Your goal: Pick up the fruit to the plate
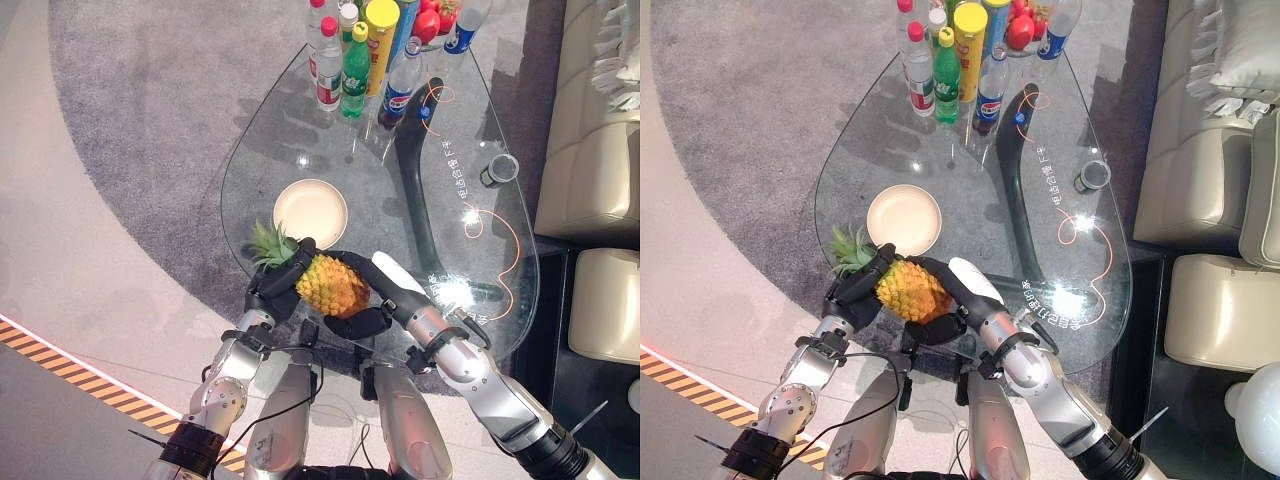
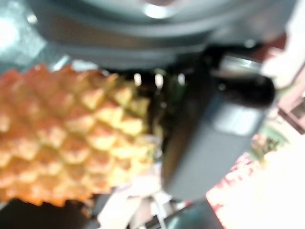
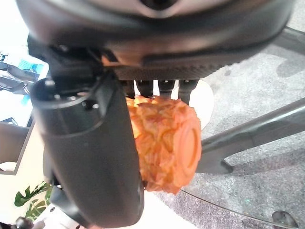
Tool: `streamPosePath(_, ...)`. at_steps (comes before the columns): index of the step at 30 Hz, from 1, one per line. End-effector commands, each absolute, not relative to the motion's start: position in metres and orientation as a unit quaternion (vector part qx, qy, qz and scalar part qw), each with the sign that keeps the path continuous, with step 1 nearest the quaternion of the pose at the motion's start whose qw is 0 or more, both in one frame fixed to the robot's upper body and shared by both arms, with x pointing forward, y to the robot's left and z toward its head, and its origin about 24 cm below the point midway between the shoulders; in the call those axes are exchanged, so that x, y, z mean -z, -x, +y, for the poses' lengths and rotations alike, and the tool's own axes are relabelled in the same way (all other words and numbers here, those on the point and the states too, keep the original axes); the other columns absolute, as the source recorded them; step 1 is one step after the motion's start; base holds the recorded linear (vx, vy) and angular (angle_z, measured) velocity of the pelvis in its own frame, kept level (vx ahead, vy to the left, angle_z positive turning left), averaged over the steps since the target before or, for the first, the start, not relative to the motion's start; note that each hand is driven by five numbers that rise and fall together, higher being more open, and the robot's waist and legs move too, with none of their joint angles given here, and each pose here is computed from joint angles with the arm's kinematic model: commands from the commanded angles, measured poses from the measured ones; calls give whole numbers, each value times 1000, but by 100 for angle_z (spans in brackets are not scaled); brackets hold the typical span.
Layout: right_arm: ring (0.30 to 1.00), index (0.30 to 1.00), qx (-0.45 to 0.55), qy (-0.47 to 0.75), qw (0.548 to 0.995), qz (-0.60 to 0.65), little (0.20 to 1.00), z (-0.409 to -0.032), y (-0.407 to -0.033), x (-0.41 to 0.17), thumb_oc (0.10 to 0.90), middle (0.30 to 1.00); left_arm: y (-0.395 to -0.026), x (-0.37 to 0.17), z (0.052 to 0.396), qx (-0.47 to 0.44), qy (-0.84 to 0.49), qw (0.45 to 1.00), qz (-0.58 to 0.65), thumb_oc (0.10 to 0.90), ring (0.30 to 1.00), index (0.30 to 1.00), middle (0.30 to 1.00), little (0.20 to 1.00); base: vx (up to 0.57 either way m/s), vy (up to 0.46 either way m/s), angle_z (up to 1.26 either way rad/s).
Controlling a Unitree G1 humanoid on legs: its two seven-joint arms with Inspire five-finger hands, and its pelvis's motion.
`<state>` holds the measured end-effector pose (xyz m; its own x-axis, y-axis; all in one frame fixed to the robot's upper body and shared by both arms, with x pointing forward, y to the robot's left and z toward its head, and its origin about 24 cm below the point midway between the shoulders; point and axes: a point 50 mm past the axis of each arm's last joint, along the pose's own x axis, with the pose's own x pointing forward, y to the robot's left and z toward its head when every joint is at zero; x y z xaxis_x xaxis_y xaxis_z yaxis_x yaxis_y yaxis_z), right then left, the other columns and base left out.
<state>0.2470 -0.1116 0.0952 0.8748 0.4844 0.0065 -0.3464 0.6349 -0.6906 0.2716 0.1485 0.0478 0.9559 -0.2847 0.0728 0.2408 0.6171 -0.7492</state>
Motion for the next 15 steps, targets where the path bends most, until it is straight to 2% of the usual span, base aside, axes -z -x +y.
streamPosePath(1,900,900,142,446,864,-187,900,-216,-275,-166,800,900,-253,-78,178,152,422,891,-70,100,300,300,300,200,0,0,0)
streamPosePath(5,900,900,171,411,874,-193,900,-217,-274,-164,800,900,-254,-79,177,150,421,892,-71,100,300,300,300,200,0,0,0)
streamPosePath(15,900,900,254,370,864,-230,900,-223,-270,-169,800,900,-254,-80,175,148,425,890,-73,100,300,300,300,200,0,0,0)
